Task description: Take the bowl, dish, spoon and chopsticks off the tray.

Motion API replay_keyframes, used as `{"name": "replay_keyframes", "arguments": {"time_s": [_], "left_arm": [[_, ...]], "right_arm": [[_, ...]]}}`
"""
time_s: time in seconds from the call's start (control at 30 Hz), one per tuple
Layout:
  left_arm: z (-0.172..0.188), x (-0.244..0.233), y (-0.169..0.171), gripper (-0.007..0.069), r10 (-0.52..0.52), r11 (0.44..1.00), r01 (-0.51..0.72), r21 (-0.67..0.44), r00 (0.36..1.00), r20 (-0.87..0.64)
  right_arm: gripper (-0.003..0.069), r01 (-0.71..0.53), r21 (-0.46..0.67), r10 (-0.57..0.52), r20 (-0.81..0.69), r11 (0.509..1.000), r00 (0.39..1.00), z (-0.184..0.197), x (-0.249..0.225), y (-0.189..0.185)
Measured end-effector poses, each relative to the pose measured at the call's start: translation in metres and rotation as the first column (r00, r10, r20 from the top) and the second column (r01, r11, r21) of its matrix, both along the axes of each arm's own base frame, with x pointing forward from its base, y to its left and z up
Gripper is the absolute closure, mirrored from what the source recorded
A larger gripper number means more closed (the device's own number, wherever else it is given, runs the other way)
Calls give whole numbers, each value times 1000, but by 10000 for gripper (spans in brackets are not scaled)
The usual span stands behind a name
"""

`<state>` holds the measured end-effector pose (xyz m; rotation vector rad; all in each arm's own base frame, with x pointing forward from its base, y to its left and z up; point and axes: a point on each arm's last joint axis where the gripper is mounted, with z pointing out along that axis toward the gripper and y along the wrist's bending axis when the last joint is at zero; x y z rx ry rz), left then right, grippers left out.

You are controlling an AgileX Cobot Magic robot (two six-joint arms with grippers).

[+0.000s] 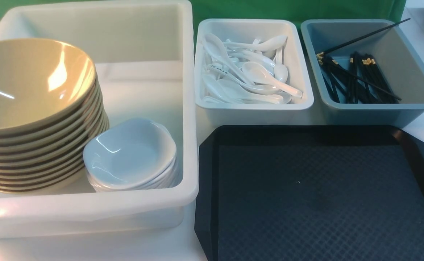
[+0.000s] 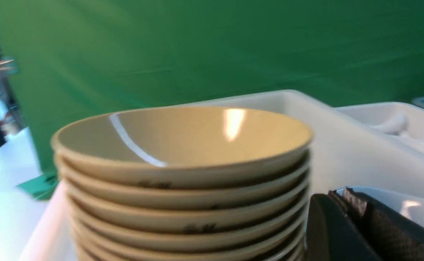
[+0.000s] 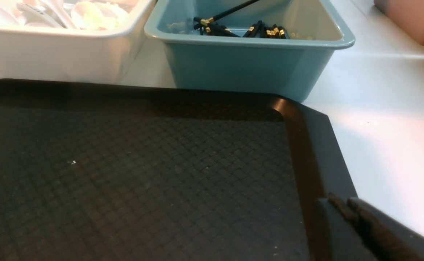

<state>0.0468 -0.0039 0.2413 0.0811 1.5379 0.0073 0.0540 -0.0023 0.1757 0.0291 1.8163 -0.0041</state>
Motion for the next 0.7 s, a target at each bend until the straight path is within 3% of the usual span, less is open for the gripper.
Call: {"name": "replay_keyframes", "arguments": {"time_s": [0.27, 0.7], "left_arm": [[-62, 7, 4, 634, 52, 990, -83, -113, 966, -251], [-65, 7, 2, 634, 16, 997, -37, -69, 960, -279]], "right_arm": [[569, 0, 0, 0, 0, 1000, 1000, 0, 0, 0], [556, 0, 0, 0, 0, 1000, 1000, 0, 0, 0]]}}
